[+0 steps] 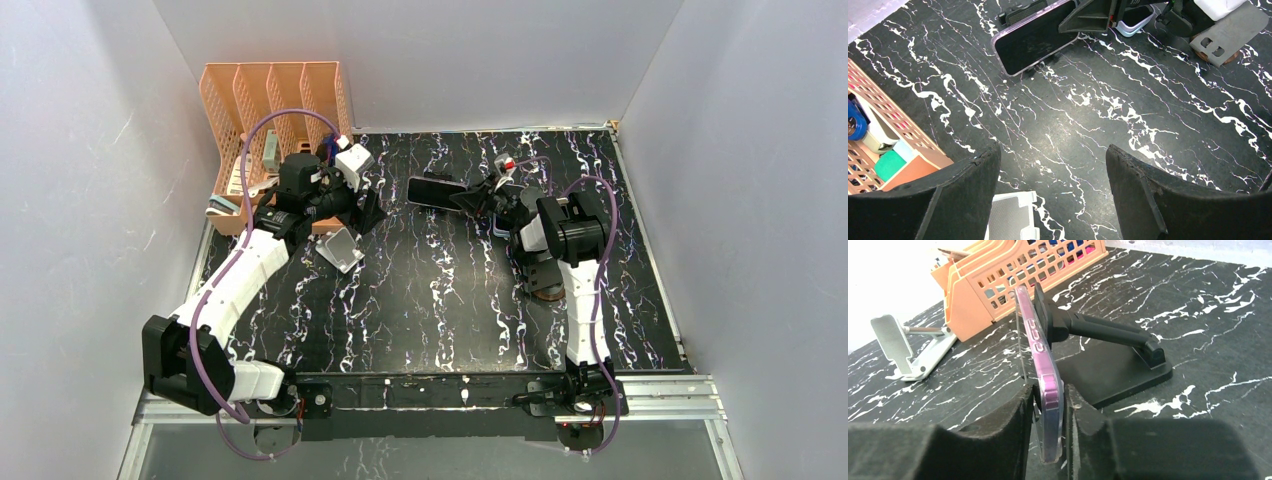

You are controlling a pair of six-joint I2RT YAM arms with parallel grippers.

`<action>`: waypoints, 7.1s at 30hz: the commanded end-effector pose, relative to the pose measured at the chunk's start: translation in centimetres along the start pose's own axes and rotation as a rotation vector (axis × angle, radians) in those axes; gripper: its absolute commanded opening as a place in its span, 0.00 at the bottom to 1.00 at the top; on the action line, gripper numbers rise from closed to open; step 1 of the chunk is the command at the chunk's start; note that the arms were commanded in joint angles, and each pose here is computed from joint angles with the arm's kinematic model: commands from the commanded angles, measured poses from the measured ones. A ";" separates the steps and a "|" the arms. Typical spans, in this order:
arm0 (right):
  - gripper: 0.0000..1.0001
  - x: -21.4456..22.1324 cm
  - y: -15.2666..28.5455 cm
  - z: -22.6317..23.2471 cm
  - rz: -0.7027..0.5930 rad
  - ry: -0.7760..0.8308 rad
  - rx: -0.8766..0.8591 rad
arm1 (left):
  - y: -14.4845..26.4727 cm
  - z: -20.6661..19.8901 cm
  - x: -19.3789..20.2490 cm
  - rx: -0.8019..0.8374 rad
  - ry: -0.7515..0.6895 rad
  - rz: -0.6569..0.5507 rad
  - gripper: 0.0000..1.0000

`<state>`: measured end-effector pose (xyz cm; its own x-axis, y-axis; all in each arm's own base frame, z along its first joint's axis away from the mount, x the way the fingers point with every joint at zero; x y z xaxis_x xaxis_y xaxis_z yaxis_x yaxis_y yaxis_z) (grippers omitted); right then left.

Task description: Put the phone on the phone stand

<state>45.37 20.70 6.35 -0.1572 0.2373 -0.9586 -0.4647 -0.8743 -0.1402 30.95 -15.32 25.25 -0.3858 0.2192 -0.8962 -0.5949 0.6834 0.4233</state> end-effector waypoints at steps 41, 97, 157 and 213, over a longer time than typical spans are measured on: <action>0.99 -19.8 4.3 -4.8 0.156 -0.070 0.723 | 3.3 -1.0 -2.8 -0.046 0.001 -0.124 0.80; 0.60 -6.1 8.6 -3.0 0.928 -0.243 1.153 | 4.7 -1.1 -3.5 -0.106 -0.002 -0.173 0.86; 0.48 -8.0 3.5 10.5 0.522 -0.317 0.539 | -17.3 -12.0 10.5 0.083 0.207 -0.138 0.75; 0.99 -17.1 5.8 11.7 0.279 -0.104 0.658 | -3.0 -9.2 6.0 -0.050 -0.077 0.268 0.00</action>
<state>34.87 18.47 23.15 -0.4923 0.1216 -0.8619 -0.7344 -0.5895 0.3363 25.21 -25.91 17.10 -0.4854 0.3275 -0.8106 -0.4832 0.6722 0.5609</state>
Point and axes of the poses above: each gripper's point midway between its finger pads, its own y axis back along the fingers, its own z axis along the line the jaws close on, x = y × z, the point moved 6 cm from there along y, back along the fingers, and after that the axes turned 6 degrees about y, right-handed, at the moved point
